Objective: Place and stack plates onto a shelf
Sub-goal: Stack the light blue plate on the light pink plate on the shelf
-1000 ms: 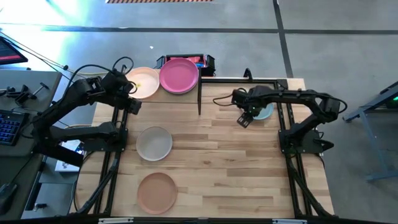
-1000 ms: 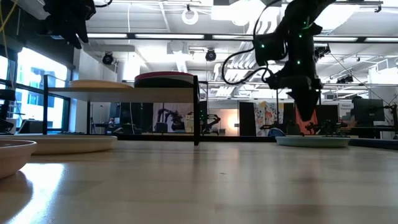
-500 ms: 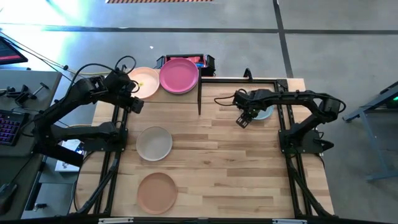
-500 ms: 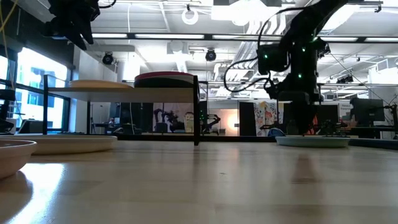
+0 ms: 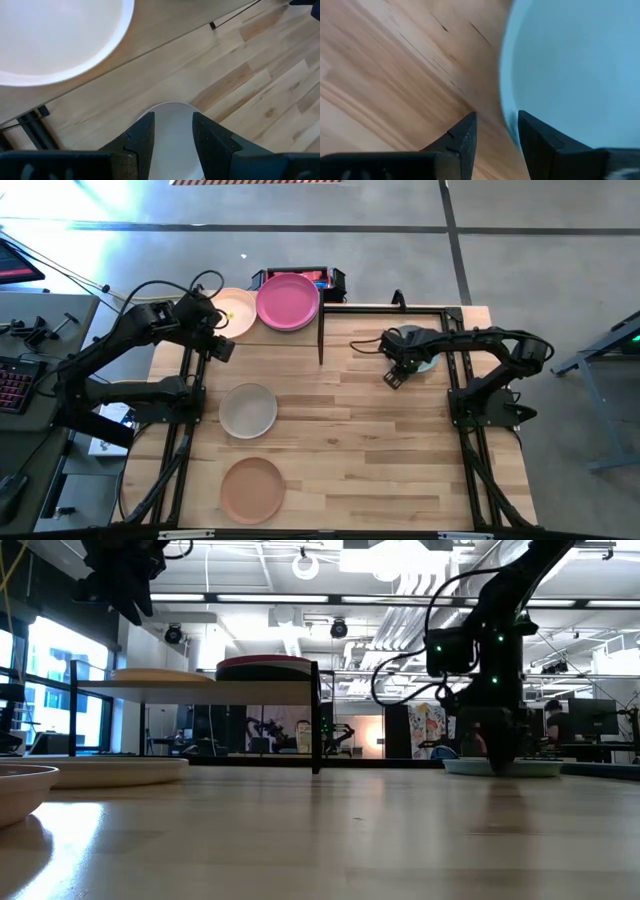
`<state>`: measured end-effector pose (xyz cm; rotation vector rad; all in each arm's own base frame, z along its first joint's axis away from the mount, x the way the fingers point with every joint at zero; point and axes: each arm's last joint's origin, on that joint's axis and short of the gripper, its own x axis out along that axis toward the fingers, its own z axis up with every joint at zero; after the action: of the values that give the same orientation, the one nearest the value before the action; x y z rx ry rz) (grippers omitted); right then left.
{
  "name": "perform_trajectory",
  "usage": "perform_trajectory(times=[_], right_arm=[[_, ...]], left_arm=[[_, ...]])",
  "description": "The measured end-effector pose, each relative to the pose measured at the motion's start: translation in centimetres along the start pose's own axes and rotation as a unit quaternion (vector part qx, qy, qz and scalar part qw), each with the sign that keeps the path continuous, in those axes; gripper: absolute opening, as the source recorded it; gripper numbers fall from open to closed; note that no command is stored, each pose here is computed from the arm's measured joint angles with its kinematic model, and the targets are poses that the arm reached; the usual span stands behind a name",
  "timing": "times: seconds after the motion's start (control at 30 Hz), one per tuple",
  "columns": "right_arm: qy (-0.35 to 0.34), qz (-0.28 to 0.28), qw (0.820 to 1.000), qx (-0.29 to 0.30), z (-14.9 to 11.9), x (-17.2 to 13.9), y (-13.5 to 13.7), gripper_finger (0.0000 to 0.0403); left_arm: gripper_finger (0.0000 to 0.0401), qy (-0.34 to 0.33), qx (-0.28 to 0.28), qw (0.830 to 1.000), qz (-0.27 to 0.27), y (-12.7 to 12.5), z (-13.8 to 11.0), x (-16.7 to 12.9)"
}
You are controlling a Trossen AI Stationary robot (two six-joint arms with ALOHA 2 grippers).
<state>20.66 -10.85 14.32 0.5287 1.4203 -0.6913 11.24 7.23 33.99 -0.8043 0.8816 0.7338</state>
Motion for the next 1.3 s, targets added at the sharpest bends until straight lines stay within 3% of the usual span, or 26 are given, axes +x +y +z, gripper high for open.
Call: perform_trajectory(times=[0.13, 0.33, 0.47, 0.67, 0.93, 1.3], right_arm=[[0.008, -0.003, 1.0, 0.014, -0.2, 0.1, -0.1, 0.0093], [0.01, 0.002, 1.0, 0.026, -0.3, 0.1, 0.0, 0.0008], [0.027, 0.007, 0.999, 0.036, -0.4, -0.2, 0.3, 0.0009], [0.043, 0.005, 0.999, 0.001, -0.1, -2.2, 1.6, 0.0001], [0.04, 0.007, 0.998, -0.055, 0.2, -6.7, 5.0, 0.0], [0.006, 0.022, 0.996, -0.084, -1.1, -13.5, 9.6, 0.0]], left_arm=[[0.0122, 0.003, 0.0, 1.0, 0.002, 0.0, 0.1, 0.2], [0.0122, 0.008, -0.001, 1.0, 0.005, -0.1, 0.3, 0.4], [0.0122, 0.009, -0.001, 1.0, 0.006, -0.1, 0.3, 0.5], [0.0122, 0.009, -0.001, 1.0, 0.006, -0.1, 0.3, 0.5], [0.0122, 0.01, 0.015, 1.0, 0.006, -0.1, 0.3, 0.5], [0.0122, 0.01, 0.038, 0.999, 0.004, -0.1, 0.3, 0.5]])
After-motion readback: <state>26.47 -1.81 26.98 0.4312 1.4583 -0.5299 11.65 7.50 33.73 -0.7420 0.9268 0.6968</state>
